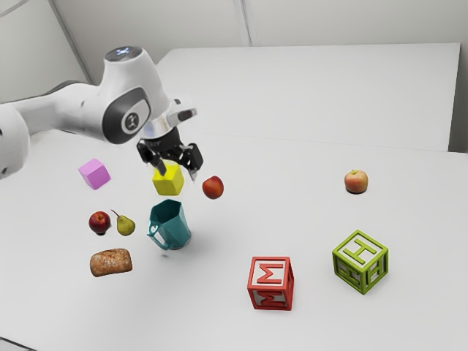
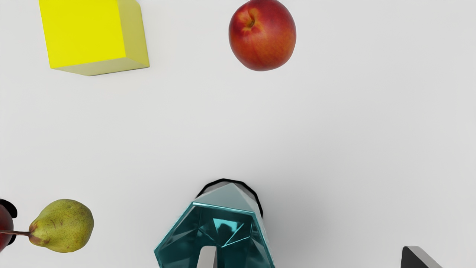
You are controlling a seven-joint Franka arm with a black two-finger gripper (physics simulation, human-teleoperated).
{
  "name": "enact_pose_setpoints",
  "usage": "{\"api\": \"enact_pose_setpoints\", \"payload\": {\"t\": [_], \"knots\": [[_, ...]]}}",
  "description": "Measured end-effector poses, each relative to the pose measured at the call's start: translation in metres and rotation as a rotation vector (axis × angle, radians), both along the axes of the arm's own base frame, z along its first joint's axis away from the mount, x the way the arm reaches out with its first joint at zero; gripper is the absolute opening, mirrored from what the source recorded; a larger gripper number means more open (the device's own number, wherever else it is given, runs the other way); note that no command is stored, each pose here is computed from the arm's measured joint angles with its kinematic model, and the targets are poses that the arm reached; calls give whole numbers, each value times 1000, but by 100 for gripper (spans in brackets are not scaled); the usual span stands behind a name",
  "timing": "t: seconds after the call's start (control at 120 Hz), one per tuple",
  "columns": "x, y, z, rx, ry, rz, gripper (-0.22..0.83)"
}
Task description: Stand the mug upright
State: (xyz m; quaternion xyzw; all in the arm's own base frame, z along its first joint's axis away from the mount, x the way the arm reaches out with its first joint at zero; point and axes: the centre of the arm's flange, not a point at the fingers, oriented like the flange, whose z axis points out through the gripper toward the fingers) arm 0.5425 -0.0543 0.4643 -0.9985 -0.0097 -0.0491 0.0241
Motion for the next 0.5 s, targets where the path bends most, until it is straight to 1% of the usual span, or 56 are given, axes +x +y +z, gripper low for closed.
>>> {"api": "enact_pose_setpoints", "payload": {"t": [0.133,0.35,0.5], "knots": [[7,-2,35,-12,31,13,57],[18,0,99,-25,56,28,58],[15,2,144,-25,64,36,59]]}}
